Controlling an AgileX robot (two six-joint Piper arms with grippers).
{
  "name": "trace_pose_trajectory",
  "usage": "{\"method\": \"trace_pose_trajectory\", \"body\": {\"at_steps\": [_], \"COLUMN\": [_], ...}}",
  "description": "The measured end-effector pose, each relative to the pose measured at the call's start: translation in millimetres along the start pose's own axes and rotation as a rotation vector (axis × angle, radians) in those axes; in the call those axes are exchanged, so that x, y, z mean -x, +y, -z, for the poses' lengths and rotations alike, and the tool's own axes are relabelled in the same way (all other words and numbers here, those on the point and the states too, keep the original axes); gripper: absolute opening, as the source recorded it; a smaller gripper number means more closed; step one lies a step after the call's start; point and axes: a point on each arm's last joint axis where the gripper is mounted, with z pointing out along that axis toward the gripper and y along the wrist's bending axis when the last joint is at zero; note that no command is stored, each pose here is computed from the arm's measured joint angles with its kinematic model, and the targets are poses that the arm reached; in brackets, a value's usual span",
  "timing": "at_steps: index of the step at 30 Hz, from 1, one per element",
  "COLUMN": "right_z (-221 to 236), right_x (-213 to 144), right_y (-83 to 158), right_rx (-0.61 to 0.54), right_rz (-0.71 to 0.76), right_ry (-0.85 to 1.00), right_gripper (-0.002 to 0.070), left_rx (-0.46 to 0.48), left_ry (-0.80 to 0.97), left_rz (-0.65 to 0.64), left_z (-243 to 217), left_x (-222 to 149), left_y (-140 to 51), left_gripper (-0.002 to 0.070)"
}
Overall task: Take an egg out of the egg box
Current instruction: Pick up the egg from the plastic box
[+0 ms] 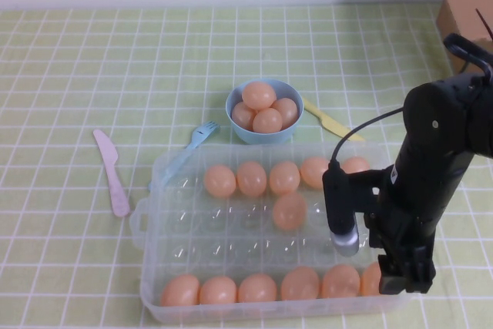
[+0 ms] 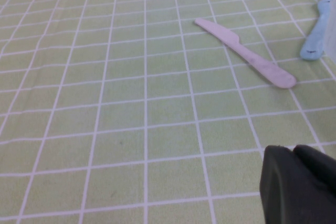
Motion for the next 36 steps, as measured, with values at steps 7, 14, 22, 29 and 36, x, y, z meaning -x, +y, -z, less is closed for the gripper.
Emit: {"method": "trace_pose_trajectory", "body": {"at_steps": [7, 14, 22, 29, 36], "right_z": [-8.3, -16.9, -16.9, -16.9, 5.3], "right_x": [0.5, 1.4, 1.6, 1.6, 1.6], "right_y": [-2.6, -5.7, -5.8, -5.8, -1.1], "right_rx": [0.02, 0.034, 0.033, 0.033, -0.025], "right_rz": [-0.003, -0.007, -0.008, -0.008, -0.016], "right_ry": [0.014, 0.021, 0.02, 0.02, -0.018], "right_gripper": [0.0487, 0.0473, 0.0365, 0.0364, 0.0363], "left_rx": [0.0, 0.0, 0.0, 0.0, 0.0], "left_ry": [0.0, 0.0, 0.0, 0.0, 0.0], "left_rz": [0.0, 0.0, 0.0, 0.0, 0.0], "left_z": [0.0, 0.0, 0.0, 0.0, 0.0], "left_x": [0.0, 0.0, 0.0, 0.0, 0.0], "left_y": [0.0, 0.0, 0.0, 0.0, 0.0], "left_gripper": [-0.0005, -0.0005, -0.0005, -0.0005, -0.0004]}}
